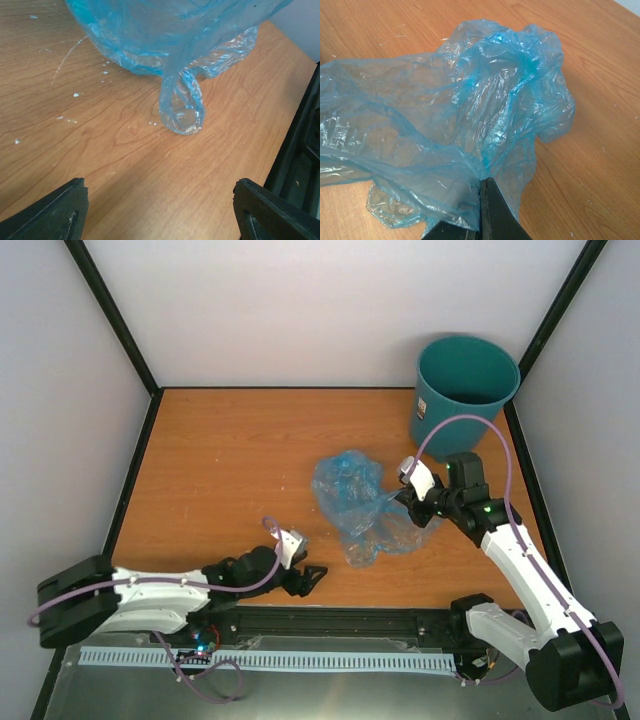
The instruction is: Put the trash bags into the trash bin
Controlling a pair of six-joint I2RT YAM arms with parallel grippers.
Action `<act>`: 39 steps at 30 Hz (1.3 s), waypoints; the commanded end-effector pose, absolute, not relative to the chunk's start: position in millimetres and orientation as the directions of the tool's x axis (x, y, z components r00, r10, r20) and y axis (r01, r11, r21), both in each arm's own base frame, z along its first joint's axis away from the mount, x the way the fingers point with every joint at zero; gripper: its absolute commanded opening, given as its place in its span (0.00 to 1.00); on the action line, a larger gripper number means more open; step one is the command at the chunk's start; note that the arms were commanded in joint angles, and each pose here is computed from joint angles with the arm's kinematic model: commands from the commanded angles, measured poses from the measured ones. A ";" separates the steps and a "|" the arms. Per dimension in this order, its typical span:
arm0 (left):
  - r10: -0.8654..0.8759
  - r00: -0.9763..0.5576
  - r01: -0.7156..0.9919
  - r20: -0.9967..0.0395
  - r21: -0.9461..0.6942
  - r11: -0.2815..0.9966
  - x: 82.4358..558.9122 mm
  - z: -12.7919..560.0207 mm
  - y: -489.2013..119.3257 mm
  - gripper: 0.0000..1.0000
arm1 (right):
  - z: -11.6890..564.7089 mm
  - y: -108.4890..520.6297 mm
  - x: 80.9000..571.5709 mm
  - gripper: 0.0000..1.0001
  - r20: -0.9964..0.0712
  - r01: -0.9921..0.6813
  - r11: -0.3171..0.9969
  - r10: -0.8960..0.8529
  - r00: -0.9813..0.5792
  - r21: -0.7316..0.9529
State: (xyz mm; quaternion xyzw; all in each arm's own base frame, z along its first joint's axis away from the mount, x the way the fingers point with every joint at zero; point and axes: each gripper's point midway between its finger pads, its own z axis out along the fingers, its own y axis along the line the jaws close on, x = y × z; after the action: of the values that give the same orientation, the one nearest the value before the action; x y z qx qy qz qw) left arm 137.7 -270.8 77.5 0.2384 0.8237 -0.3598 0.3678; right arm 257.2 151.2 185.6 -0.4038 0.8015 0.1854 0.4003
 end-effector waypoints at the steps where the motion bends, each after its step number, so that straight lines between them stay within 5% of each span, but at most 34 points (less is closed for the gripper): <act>1: 0.027 -0.513 0.726 -0.858 -0.417 0.547 150.6 116.1 -308.7 0.80 | 188.3 151.7 260.7 0.03 -0.807 -0.787 0.617 -0.473 -0.354 -0.017; 8: -0.017 -0.480 0.717 -0.877 -0.403 0.569 173.1 101.8 -339.6 0.71 | 186.5 153.4 260.4 0.03 -0.806 -0.790 0.613 -0.469 -0.362 -0.001; 16: -0.092 -0.464 0.729 -0.881 -0.439 0.526 179.4 100.0 -358.5 0.03 | 181.4 151.3 262.1 0.03 -0.798 -0.783 0.622 -0.474 -0.372 -0.004; 32: -0.036 -0.479 0.639 -0.877 -0.377 0.671 177.7 142.7 -298.0 0.01 | 187.2 147.3 267.3 0.03 -0.802 -0.764 0.645 -0.473 -0.364 -0.034; 39: 0.110 -0.503 0.640 -0.857 -0.284 0.713 174.6 184.4 -290.8 0.01 | 235.5 155.9 267.0 0.03 -0.827 -0.791 0.612 -0.456 -0.328 -0.024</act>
State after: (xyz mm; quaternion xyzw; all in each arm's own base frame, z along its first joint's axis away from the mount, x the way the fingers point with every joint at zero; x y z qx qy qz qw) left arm 177.6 -298.2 165.2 0.1992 0.7841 -0.3561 0.4677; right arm 262.4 150.5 191.9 -0.3903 0.8066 0.1849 0.4036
